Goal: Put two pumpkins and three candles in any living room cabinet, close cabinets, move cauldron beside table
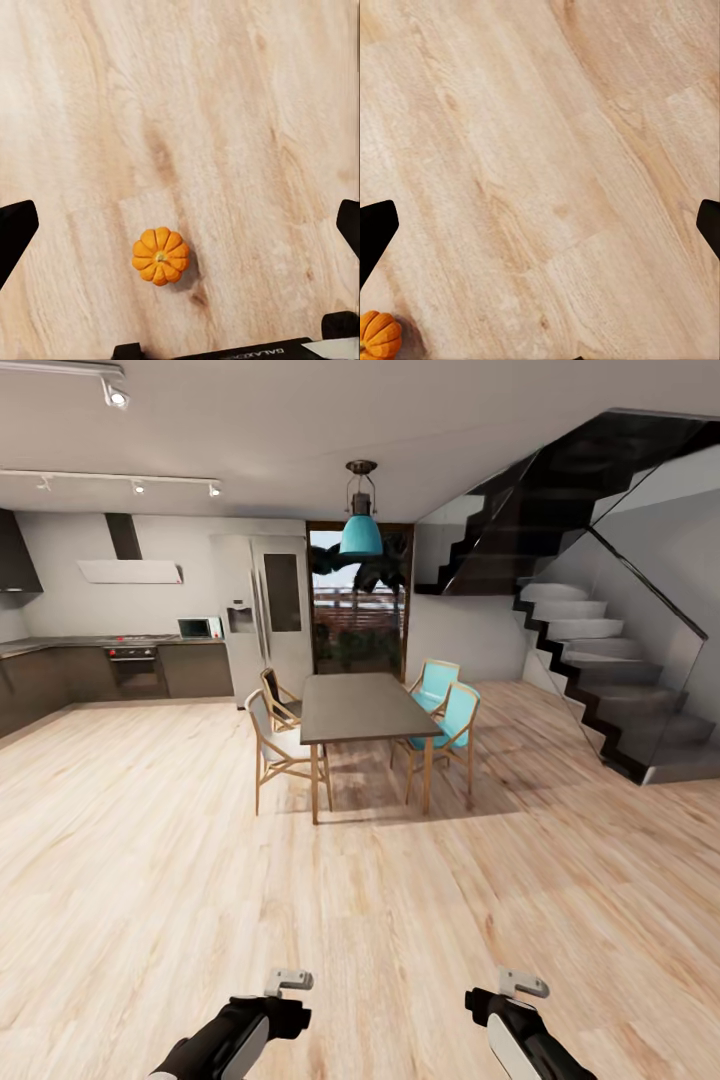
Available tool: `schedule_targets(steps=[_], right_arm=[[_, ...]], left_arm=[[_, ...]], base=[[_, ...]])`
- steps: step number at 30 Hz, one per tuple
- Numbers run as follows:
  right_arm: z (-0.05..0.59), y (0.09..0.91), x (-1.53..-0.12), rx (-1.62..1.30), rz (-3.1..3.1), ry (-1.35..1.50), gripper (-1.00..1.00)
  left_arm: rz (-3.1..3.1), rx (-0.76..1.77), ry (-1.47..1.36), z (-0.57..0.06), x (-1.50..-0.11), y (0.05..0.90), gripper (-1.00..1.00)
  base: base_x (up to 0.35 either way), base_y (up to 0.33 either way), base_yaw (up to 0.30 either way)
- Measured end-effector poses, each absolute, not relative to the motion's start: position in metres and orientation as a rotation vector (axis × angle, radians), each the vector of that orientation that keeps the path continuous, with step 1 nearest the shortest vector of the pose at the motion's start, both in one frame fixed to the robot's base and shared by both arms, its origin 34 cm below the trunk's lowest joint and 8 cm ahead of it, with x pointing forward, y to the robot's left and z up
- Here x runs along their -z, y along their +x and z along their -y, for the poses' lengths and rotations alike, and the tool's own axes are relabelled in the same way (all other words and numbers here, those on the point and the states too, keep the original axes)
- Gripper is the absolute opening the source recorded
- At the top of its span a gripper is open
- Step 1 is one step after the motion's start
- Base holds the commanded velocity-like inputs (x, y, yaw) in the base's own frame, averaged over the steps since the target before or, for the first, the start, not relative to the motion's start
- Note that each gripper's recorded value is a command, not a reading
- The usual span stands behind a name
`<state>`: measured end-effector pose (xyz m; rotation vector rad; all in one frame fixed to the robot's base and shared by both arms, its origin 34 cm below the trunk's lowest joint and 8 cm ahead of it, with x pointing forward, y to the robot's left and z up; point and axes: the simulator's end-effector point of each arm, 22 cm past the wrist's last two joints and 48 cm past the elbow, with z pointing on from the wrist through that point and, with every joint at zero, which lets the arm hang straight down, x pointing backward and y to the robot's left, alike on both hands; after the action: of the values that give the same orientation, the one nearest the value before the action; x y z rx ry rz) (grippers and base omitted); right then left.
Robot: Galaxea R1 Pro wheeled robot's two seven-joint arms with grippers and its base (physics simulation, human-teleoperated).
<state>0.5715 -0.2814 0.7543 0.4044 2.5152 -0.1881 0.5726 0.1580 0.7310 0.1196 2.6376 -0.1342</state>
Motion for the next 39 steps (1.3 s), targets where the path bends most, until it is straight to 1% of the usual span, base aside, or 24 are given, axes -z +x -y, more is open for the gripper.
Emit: schedule_targets(steps=[22,34,39], right_arm=[[0.283,0.574,-0.746,0.188,-2.513,0.407,1.0],[0.282,0.578,-0.734,0.183,-2.513,0.406,1.0],[0.277,0.581,-0.728,0.147,-2.513,0.392,1.0]], left_arm=[[-2.642,0.168,0.075,-0.156,-0.723,0.574,1.0],[-2.65,0.257,-0.091,-0.154,-0.704,0.57,1.0],[-2.697,0.222,-0.184,-0.173,-0.674,0.546,1.0]], base=[[0.005,0.0,0.0],[0.0,0.0,0.0],[0.0,0.0,0.0]])
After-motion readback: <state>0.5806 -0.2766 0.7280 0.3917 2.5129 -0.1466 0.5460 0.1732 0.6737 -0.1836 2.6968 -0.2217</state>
